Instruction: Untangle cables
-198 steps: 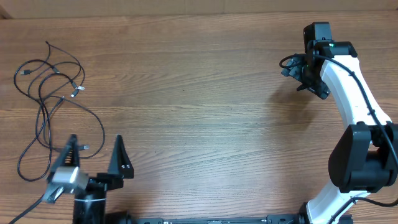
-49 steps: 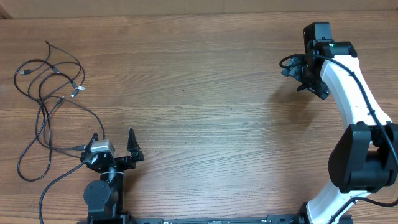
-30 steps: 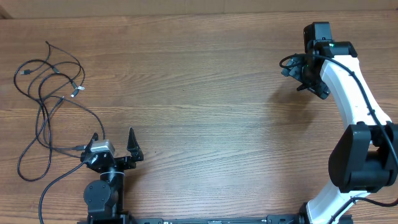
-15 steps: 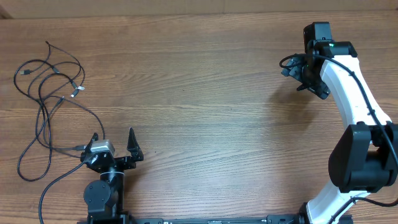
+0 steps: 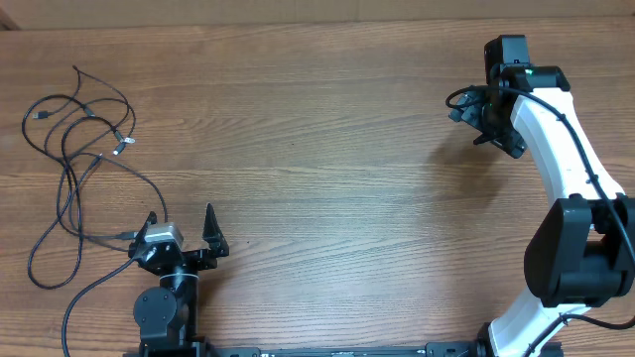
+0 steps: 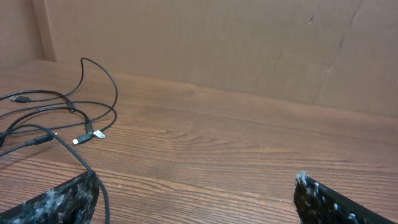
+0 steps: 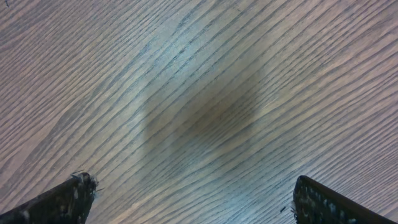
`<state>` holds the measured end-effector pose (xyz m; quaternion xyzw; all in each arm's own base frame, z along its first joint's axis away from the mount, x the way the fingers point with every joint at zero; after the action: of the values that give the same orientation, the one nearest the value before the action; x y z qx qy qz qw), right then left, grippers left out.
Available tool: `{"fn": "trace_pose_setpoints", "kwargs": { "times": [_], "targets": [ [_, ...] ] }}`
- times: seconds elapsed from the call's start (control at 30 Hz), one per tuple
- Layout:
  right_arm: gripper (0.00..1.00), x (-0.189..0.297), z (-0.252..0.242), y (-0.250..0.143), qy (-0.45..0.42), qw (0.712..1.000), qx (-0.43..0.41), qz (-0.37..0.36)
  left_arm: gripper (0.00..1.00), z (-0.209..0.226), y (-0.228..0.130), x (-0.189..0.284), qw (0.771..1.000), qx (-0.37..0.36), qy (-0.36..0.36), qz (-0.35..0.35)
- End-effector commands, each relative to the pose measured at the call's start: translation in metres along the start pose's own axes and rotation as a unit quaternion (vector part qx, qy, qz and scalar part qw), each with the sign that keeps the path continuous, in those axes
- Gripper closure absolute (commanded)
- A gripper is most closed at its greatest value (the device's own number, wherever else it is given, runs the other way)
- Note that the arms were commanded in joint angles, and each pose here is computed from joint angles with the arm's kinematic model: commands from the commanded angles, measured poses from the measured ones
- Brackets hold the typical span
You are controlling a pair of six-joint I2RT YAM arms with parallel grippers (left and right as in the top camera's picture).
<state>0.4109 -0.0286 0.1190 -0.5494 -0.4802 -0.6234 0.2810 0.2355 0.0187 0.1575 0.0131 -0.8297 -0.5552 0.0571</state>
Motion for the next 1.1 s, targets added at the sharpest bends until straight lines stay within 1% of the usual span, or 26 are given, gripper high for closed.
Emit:
{"fn": "trace_pose_setpoints", "kwargs": {
  "times": [0.0, 0.07, 0.3, 0.63, 0.87, 1.07],
  "targets": [
    [0.00, 0.008, -0.003, 0.003, 0.000, 1.000, 0.000, -0.013, 0.00, 0.001, 0.000, 0.000, 1.000, -0.013, 0.002, -0.004],
    [0.00, 0.014, -0.003, 0.004, 0.002, 1.000, -0.002, -0.019, 0.00, 0.001, 0.000, 0.000, 1.000, -0.013, 0.002, -0.004],
    [0.00, 0.055, -0.008, 0.012, 0.023, 0.997, -0.011, -0.069, 0.00, 0.001, 0.000, 0.000, 1.000, -0.013, 0.002, -0.004],
    [0.00, 0.136, -0.022, 0.016, 0.063, 0.984, -0.030, -0.164, 0.00, 0.001, 0.000, 0.000, 1.000, -0.013, 0.002, -0.004],
    [0.00, 0.193, -0.036, 0.009, 0.091, 0.968, -0.044, -0.231, 0.00, 0.001, 0.000, 0.000, 1.000, -0.013, 0.002, -0.004],
    [0.00, 0.255, -0.055, -0.008, 0.122, 0.943, -0.059, -0.305, 0.01, 0.001, 0.000, 0.000, 1.000, -0.013, 0.002, -0.004]
  ]
}}
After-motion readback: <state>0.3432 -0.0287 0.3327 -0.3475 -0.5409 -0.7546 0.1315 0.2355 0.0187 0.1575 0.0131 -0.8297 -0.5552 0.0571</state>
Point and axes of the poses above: each gripper's point midway between its finger pads, its own x axis back along the fingers, its own z axis along the line the jaws close on, y = z × x, the point moved 1 cm from there along x, back along the fingers, and after that the axes turned 14 degrees about x, right-handed, at the moved point
